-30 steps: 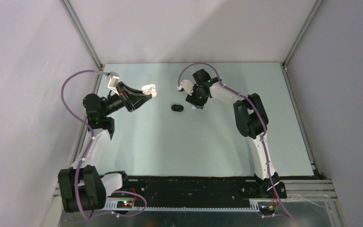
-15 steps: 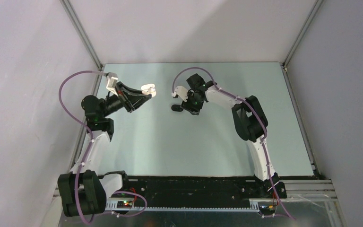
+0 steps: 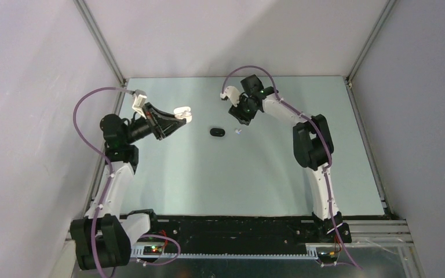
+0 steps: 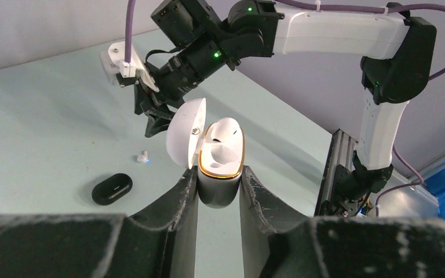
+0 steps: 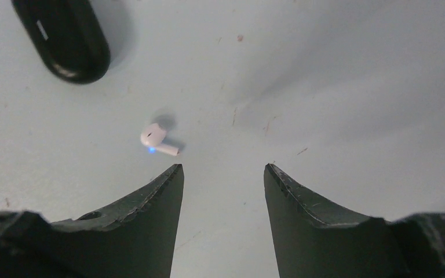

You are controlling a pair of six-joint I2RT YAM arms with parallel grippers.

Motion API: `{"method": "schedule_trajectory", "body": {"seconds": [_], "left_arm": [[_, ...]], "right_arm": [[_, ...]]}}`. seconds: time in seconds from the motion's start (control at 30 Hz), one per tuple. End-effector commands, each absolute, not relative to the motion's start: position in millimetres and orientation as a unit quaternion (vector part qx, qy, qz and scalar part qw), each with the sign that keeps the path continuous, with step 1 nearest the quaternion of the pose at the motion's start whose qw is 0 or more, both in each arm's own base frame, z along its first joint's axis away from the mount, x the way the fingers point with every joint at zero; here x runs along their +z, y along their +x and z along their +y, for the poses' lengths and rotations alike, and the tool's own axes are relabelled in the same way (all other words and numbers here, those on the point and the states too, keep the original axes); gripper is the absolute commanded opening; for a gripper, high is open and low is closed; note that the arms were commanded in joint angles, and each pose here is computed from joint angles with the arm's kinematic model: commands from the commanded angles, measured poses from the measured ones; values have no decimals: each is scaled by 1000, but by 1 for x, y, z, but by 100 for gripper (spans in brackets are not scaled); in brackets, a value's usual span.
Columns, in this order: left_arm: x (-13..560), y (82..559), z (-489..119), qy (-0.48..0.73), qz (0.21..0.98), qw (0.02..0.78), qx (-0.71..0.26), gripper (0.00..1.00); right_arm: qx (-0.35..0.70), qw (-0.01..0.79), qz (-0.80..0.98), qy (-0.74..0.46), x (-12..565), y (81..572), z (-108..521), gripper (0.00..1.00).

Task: Insert the wireless bluetooth earbuds into the charging case
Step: Move the left earbud to the center of the board.

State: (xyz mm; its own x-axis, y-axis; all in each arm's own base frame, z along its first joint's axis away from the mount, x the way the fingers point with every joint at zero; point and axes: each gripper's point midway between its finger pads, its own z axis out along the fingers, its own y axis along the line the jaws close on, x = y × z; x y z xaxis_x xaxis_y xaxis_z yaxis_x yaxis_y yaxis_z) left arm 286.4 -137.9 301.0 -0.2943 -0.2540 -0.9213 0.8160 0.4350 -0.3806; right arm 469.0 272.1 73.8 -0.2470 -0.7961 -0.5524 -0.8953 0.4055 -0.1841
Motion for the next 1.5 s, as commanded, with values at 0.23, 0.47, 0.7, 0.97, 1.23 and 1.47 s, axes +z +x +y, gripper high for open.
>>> {"method": "schedule_trajectory", "body": {"seconds": [0.23, 0.47, 0.7, 0.97, 1.23, 1.47], "left_arm": [[321, 282, -136, 247, 637, 567, -461, 0], [320, 282, -136, 248, 636, 565, -463, 0], [316, 281, -136, 244, 633, 570, -464, 0], [313, 278, -136, 242, 633, 569, -466, 0], [310, 281, -135, 236, 635, 570, -464, 0], [310, 282, -135, 236, 641, 565, -463, 0]], "right_arm": [[67, 301, 788, -533, 55, 490, 279, 57], [64, 280, 789, -543, 47, 474, 274, 58], [74, 253, 788, -557, 40, 444, 277, 57], [91, 258, 782, -560, 55, 431, 294, 57], [109, 309, 784, -527, 90, 459, 292, 56], [88, 319, 794, -511, 76, 486, 295, 54]]}}
